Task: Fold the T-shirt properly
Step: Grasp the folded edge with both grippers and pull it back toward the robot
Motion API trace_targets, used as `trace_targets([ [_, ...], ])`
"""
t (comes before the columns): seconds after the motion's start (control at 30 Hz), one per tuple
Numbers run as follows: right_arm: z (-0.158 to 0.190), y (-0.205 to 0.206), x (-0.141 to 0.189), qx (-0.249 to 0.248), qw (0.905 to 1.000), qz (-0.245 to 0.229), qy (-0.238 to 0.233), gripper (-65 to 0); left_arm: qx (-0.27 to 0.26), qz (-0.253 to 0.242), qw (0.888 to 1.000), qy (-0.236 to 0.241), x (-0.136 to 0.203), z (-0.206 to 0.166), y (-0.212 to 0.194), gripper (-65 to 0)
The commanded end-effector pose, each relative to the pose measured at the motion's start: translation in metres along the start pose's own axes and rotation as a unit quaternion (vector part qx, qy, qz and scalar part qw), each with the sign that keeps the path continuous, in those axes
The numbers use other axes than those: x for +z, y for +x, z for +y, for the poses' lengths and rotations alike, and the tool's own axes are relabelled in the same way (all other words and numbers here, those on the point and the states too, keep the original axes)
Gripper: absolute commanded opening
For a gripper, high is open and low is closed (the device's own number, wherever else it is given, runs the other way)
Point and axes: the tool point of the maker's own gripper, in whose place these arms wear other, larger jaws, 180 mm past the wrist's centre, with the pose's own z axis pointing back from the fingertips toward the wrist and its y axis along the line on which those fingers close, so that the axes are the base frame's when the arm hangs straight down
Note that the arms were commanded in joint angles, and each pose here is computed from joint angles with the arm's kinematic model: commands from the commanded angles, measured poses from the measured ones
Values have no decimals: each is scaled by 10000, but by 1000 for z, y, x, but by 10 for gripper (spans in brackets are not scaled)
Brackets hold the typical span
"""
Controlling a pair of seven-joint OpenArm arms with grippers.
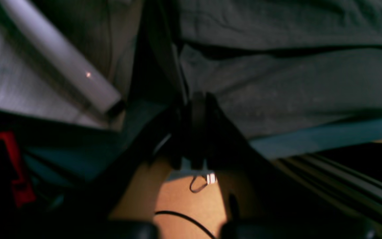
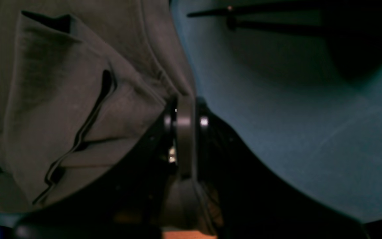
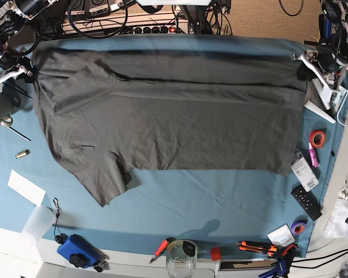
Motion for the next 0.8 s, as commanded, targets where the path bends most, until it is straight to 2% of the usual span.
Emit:
trace_targets([
  [0.0, -4, 19, 11, 128, 9996, -224, -111, -650, -89, -84, 9999, 110, 6, 6, 7, -650],
  [0.33, -13, 1, 15, 98, 9997, -2, -220, -650, -72, 19, 9999, 116, 7, 6, -1, -650],
  [0.63, -2, 11, 15, 72, 9996, -251, 74, -650, -81, -4, 9999, 109, 7, 6, -2, -650],
  [0.67, 0, 12, 15, 122, 9994, -283, 126, -650, -81, -6, 9999, 109, 7, 6, -2, -641],
  [0.7, 2, 13, 15, 183, 9992, -311, 178, -628, -81, -23, 9999, 108, 7, 6, -1, -596],
  [0.77, 4, 14, 15, 224, 9989, -342, 228, -541, -82, -114, 9998, 109, 7, 6, 2, -507],
])
